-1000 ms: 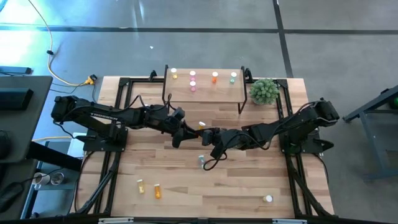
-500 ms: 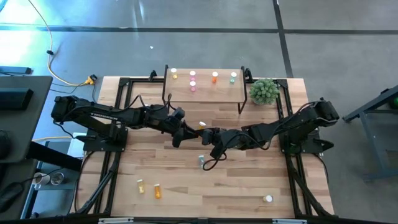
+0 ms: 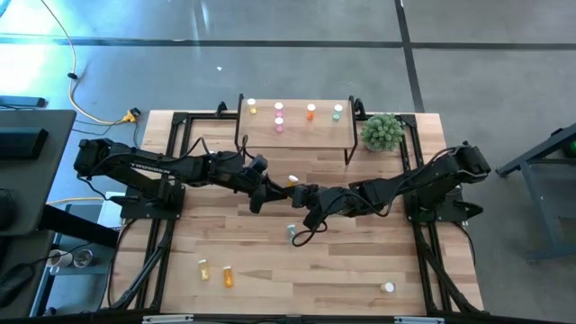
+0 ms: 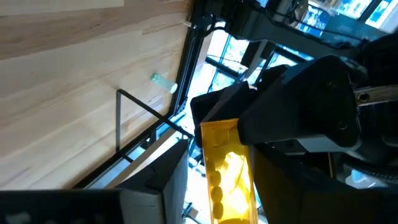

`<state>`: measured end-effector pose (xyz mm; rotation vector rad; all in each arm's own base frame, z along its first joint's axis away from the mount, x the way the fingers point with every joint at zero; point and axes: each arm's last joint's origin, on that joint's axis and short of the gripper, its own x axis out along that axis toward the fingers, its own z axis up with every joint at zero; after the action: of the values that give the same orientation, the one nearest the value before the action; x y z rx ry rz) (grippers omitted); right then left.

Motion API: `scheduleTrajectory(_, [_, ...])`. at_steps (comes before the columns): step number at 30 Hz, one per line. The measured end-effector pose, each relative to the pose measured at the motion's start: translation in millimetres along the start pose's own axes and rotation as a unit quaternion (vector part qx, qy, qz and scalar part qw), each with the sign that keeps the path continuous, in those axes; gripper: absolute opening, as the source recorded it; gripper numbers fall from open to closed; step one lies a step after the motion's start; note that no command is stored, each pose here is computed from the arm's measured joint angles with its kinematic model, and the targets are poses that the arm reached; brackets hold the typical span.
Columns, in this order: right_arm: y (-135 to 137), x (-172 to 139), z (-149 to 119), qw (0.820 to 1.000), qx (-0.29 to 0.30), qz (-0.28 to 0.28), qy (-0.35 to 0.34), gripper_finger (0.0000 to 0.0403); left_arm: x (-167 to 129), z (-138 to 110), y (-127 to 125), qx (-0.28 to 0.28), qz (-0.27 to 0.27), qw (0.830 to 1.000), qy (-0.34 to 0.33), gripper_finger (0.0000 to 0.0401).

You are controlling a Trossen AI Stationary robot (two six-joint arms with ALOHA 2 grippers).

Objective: Pick and place medicine bottles onto shelf by color
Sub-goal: Put the right orange pill bottle on the shelf aligned with the other orange pill bottle

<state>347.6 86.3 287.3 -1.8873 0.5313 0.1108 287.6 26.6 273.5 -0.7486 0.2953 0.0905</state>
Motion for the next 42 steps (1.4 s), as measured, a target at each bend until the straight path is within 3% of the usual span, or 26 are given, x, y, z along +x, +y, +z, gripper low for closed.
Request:
scheduleTrajectory(31, [-2,-1,-6,0.994,0.038,0.003,0.102,0.0163,-7,25,30,0.001,0.070,0.996,-0.057,0.0088])
scheduleTrajectory(37, [-4,0,-10,0.984,0.104,-0.009,0.147,0.0163,-9,30,36,0.028,0.084,0.994,-0.065,0.0088])
scheduleTrajectory(42, [-7,2,-20,0.963,0.190,-0.036,0.190,0.0163,-10,31,38,0.070,0.105,0.989,-0.074,0.0088])
